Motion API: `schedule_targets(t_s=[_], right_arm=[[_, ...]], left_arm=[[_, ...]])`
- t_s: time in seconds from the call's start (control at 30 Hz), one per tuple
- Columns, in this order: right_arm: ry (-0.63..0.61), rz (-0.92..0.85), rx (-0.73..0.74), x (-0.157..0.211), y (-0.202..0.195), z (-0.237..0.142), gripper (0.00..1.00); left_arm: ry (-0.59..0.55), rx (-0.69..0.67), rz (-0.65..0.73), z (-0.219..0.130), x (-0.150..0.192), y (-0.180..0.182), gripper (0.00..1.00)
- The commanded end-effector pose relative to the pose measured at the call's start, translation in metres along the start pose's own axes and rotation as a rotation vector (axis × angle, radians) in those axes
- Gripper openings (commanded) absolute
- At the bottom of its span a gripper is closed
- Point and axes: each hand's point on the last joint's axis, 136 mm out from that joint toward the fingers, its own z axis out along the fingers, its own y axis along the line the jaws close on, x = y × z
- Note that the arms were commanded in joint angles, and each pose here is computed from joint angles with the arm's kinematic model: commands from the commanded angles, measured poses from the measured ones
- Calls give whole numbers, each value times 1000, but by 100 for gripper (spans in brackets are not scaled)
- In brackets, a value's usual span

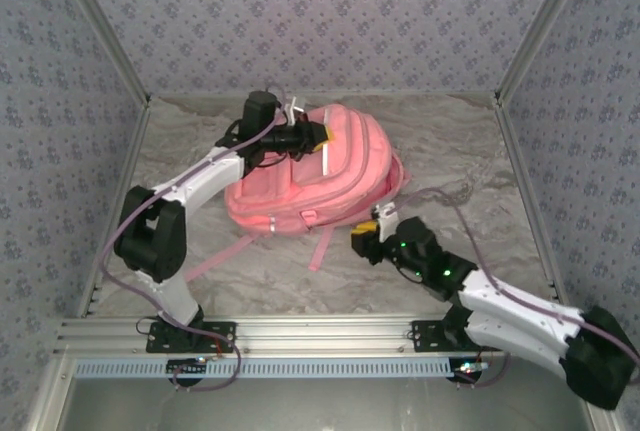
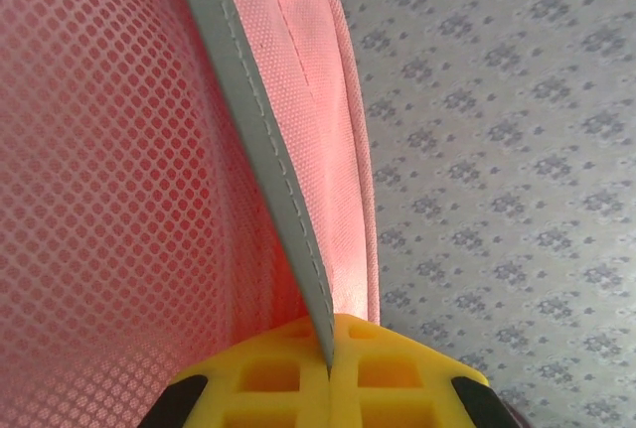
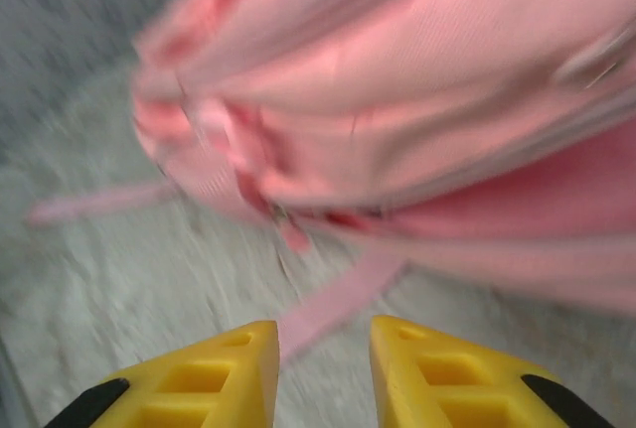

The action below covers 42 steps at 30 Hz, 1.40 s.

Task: Pack the student bag
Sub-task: Zip the student bag at the top-center of the table.

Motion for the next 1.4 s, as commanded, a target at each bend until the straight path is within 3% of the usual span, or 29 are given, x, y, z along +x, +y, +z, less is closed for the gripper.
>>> schedule_targets(t_s=[0.0, 0.3, 0.57, 0.73, 0.9, 1.17, 1.37], right_arm=[[6, -7, 100, 6, -11, 22, 33], [123, 9, 61, 20, 24, 94, 43], [127, -6, 40, 23, 39, 122, 48], [151, -10, 118, 37, 22, 130, 48], [96, -93, 201, 32, 6, 133, 49], [-119, -325, 143, 19, 18, 133, 44], [-101, -335, 218, 31, 1, 141, 38]], left_arm=[[-51, -6, 36, 5, -18, -1, 0], [-70, -83, 0, 14, -31, 32, 0], [-86, -96, -42, 10, -42, 55, 0], [-89, -87, -54, 9, -46, 58, 0], [-82, -80, -60, 10, -45, 58, 0], [-74, -79, -72, 13, -43, 61, 0], [-65, -80, -79, 16, -40, 64, 0]])
